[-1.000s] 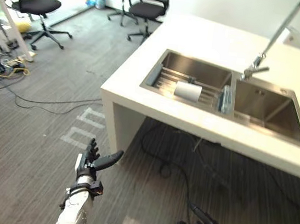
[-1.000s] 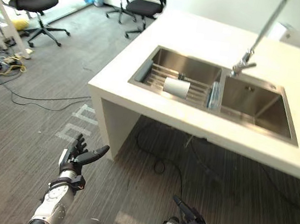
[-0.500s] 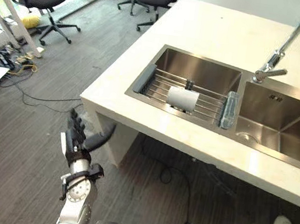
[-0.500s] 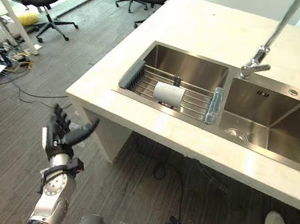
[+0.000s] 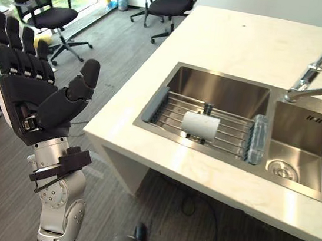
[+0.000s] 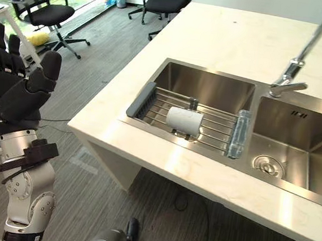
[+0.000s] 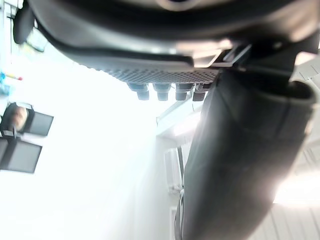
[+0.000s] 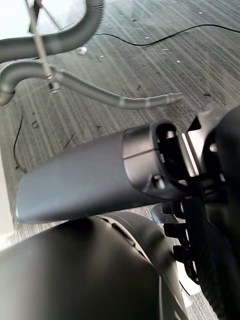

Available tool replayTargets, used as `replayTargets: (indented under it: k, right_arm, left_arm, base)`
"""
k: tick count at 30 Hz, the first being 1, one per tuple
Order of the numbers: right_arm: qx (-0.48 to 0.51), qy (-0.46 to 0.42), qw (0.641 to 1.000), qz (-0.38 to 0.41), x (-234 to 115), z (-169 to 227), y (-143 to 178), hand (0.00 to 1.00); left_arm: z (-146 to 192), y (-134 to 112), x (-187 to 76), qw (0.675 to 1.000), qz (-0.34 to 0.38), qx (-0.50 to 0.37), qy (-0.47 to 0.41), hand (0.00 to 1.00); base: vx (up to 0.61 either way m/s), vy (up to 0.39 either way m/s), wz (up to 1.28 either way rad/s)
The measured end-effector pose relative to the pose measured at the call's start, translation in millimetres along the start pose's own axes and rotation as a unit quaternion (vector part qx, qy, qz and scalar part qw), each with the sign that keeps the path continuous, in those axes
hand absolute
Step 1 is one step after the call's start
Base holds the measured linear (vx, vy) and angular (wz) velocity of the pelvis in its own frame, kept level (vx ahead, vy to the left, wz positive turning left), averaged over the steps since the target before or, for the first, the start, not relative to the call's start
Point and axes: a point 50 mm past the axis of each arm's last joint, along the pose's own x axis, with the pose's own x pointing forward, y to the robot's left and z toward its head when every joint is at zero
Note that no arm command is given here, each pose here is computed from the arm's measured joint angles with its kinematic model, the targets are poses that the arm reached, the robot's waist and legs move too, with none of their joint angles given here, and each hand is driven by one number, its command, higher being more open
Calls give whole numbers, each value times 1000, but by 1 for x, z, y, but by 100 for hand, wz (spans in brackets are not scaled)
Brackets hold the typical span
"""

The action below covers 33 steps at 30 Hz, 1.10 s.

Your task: Walk over to the sink, pick up the cup, carry it to the dishwasher, place the cup inside the dishwasher, then close the dishwasher door

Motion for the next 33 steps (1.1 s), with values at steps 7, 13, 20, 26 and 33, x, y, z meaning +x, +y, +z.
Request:
replayTargets:
  k: [7,13,20,26,33]
  right_arm:
    - [-2,7,1000,-1,0,-5,0,100]
    - [0,11,1000,2,0,-7,0,100]
    - [-2,18,1000,7,-1,-10,-2,100]
    - [-10,31,999,8,-1,-12,-5,100]
    - [-9,45,999,24,-1,-12,-1,100]
  left_arm:
    - [-20,-42,11,988,-129,-45,66,100]
    - [-44,-38,5,977,-144,-41,154,100]
    - [-62,-30,-1,960,-170,22,223,100]
    - [-97,2,-19,920,-174,139,324,100]
    - [-101,30,-21,870,-217,285,340,100]
  base:
    - [71,-71,-11]
    - [-47,-1,-12]
    - [-86,28,-5]
    - [0,0,0]
    - [14,-5,-1]
